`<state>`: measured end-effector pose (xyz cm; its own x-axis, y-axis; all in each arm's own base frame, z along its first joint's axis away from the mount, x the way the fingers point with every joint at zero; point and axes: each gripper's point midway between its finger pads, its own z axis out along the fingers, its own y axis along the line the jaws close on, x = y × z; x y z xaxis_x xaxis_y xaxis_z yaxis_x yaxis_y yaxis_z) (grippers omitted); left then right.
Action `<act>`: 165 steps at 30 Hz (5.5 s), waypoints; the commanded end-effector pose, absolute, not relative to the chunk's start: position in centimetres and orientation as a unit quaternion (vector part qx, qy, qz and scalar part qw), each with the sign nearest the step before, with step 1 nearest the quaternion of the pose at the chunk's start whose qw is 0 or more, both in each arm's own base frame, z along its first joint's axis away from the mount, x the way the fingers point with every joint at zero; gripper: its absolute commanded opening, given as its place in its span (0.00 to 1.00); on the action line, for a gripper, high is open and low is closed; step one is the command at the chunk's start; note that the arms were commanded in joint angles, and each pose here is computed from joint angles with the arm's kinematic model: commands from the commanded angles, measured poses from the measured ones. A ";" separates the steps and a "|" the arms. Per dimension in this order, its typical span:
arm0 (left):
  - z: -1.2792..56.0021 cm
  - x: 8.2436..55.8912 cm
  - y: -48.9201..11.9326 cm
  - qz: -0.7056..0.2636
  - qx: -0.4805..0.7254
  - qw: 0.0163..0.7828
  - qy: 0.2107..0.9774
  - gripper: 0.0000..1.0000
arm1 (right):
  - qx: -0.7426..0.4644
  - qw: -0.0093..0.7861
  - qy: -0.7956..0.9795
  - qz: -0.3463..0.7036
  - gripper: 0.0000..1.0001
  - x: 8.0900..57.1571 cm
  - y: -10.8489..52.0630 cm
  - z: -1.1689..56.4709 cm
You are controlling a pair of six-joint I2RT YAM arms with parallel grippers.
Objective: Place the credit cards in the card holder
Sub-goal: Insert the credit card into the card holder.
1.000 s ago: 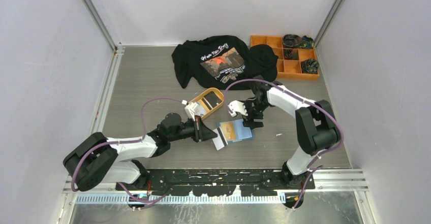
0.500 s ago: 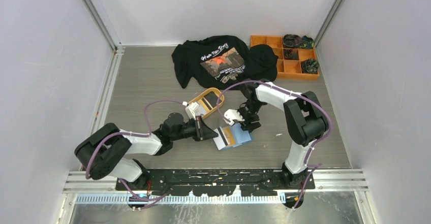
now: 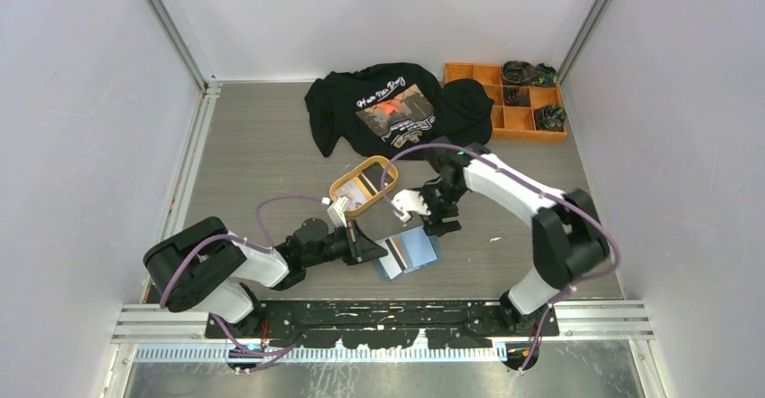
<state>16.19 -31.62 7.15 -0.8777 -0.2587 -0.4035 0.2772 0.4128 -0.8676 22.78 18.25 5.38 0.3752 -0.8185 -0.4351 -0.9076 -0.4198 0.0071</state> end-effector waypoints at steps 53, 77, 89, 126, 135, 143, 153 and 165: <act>3.6 18.1 -33.0 -0.538 -0.105 0.231 0.804 0.00 | -0.789 0.065 0.584 0.180 0.65 18.7 16.7 2.3; 2.4 17.0 -33.1 -0.493 -0.102 0.196 0.841 0.00 | -0.788 0.089 0.587 0.167 0.57 18.9 19.0 2.2; 2.2 16.0 -32.3 -0.483 -0.110 0.179 0.850 0.00 | -0.783 0.092 0.598 0.144 0.54 19.4 19.5 1.7; 0.5 16.4 -33.1 -0.494 -0.115 0.170 0.845 0.00 | -0.773 0.100 0.612 0.131 0.55 19.8 20.4 2.2; -0.1 17.1 -32.5 -0.476 -0.103 0.183 0.854 0.00 | -0.758 0.152 0.626 0.102 0.68 21.3 20.1 5.6; -0.5 17.3 -32.5 -0.475 -0.100 0.179 0.856 0.00 | -0.762 0.179 0.593 0.189 0.66 18.4 21.9 7.7; -1.1 16.4 -32.3 -0.477 -0.114 0.149 0.859 0.01 | -0.809 0.157 0.497 0.269 0.35 12.2 25.7 7.6; -1.4 16.5 -32.3 -0.470 -0.116 0.147 0.863 0.11 | -0.834 0.179 0.506 0.130 0.19 13.5 29.1 3.6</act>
